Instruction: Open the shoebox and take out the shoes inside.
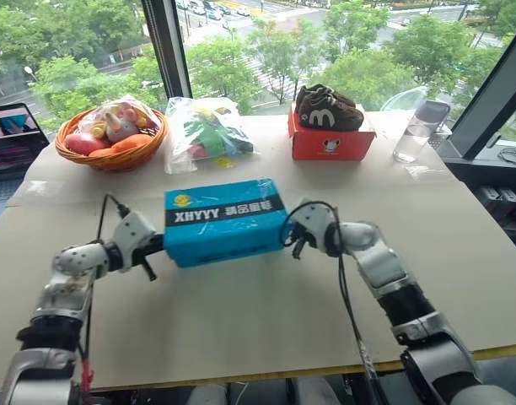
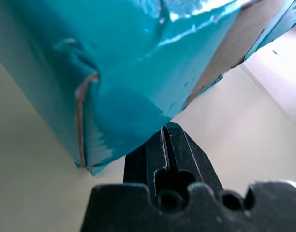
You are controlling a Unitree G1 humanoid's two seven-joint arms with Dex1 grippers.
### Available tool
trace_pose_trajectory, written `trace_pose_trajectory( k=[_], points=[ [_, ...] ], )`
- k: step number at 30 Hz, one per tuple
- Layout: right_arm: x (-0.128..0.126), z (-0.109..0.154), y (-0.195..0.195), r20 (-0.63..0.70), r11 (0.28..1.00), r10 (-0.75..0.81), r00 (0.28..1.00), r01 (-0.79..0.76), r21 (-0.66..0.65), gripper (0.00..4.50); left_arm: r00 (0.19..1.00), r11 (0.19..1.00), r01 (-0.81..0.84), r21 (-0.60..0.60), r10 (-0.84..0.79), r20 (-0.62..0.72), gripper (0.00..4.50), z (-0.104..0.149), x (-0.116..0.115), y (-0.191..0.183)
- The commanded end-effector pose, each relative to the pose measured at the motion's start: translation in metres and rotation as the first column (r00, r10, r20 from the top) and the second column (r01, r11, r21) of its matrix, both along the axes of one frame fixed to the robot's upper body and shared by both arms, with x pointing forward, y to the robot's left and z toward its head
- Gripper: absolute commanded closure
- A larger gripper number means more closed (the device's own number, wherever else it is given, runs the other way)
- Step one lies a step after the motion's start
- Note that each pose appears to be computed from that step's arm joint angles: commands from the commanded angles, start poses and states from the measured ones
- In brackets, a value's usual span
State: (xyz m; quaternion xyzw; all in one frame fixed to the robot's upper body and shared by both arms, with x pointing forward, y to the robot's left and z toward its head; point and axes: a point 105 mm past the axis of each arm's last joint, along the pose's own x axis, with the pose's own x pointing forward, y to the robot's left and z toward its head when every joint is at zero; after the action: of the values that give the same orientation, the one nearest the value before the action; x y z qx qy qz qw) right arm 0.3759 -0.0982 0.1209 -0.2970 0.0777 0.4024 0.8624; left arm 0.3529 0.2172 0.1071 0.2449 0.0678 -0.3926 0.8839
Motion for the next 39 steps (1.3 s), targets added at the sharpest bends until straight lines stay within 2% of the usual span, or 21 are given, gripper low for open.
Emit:
trace_pose_trajectory(
  k=[1,6,13,17,21,25,32,39],
  points=[
    [-0.01,0.019,0.0,0.051,0.999,0.013,0.999,-0.015,0.037,4.45,0.992,0.993,0.116,0.023,-0.117,0.037,4.5,0.002,0.01,-0.032],
    [-0.014,0.021,-0.009,0.054,0.999,-0.019,0.998,0.017,0.028,4.45,0.987,0.988,0.157,0.0,-0.157,0.043,4.5,0.006,0.013,-0.041],
    [-0.016,0.022,-0.01,0.049,0.998,-0.046,0.998,0.044,0.043,4.45,0.989,0.989,0.147,-0.003,-0.147,0.022,4.5,0.002,-0.016,-0.029],
    [-0.027,0.023,-0.012,0.023,0.998,-0.037,0.999,0.035,0.059,4.45,0.993,0.993,0.114,-0.023,-0.113,0.012,4.5,0.001,-0.03,-0.028],
    [-0.044,0.021,-0.014,-0.022,0.998,0.008,1.0,-0.007,0.055,4.45,0.995,0.994,0.098,-0.043,-0.098,0.012,4.5,0.002,-0.034,-0.033],
    [-0.051,0.017,-0.019,-0.056,0.999,0.011,0.998,-0.009,0.034,4.45,0.995,0.994,0.101,-0.048,-0.101,0.013,4.5,0.003,-0.035,-0.038],
    [-0.042,0.015,-0.027,-0.05,0.999,-0.037,0.998,0.038,0.015,4.45,0.992,0.99,0.127,-0.06,-0.127,0.014,4.5,0.005,-0.037,-0.047],
    [-0.048,0.003,-0.062,-0.078,0.992,-0.102,0.992,0.096,-0.076,4.45,0.997,0.992,0.062,-0.107,-0.066,-0.033,4.5,0.001,-0.055,-0.014]
  ],
)
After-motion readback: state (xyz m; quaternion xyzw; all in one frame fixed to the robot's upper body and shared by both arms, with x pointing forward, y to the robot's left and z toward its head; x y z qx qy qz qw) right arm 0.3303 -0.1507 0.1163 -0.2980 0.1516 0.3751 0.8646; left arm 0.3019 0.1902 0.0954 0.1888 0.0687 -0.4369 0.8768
